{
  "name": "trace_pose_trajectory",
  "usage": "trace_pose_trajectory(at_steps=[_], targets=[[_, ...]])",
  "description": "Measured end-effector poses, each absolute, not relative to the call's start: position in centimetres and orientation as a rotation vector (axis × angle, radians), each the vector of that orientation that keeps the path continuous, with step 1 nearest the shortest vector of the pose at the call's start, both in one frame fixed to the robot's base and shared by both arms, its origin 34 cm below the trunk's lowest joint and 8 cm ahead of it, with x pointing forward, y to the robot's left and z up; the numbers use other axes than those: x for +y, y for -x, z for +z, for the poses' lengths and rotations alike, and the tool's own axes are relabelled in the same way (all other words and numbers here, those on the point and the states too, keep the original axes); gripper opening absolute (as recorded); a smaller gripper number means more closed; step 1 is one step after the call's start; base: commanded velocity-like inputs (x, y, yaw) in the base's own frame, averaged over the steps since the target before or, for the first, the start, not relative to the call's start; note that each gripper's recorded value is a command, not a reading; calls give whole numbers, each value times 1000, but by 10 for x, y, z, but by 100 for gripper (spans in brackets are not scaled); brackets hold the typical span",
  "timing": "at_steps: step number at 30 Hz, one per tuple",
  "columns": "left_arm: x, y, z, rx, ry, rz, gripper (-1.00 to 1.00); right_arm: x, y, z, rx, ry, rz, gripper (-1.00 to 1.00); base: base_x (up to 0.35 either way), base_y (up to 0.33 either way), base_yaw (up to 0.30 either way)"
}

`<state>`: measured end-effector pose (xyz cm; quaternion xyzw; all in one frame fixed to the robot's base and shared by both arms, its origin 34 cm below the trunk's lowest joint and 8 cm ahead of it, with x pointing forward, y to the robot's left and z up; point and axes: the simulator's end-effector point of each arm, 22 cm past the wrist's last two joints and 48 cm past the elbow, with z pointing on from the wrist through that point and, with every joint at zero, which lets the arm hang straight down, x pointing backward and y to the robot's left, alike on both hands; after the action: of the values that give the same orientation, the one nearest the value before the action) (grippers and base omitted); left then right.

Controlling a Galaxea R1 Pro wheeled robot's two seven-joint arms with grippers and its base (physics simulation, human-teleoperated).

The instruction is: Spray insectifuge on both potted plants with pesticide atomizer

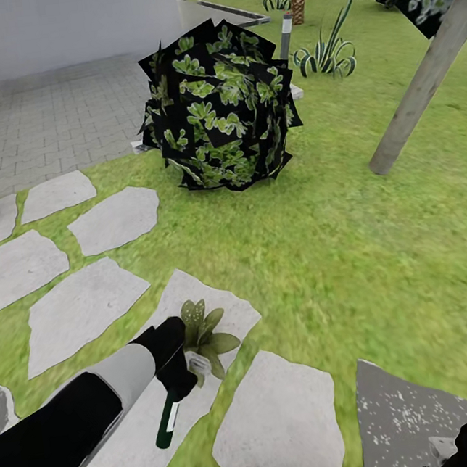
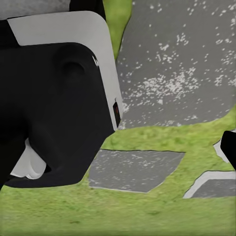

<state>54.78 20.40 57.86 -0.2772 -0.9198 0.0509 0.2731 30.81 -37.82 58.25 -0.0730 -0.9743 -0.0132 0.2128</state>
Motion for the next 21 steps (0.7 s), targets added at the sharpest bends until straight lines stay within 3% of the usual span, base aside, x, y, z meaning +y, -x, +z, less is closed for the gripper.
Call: trace_pose_trajectory(at_steps=[5,13,21], targets=[[204,-548,579,-2475,746,137,-100,-378,-308,582,-2705,203,-38,100,14,0,0],[195,-550,580,-2477,760,150,-100,-378,-308,583,-2705,202,-39,100,209,-133,0],[193,-561,583,-2493,768,145,-100,-378,-308,582,-2705,201,-39,100,19,-14,0]])
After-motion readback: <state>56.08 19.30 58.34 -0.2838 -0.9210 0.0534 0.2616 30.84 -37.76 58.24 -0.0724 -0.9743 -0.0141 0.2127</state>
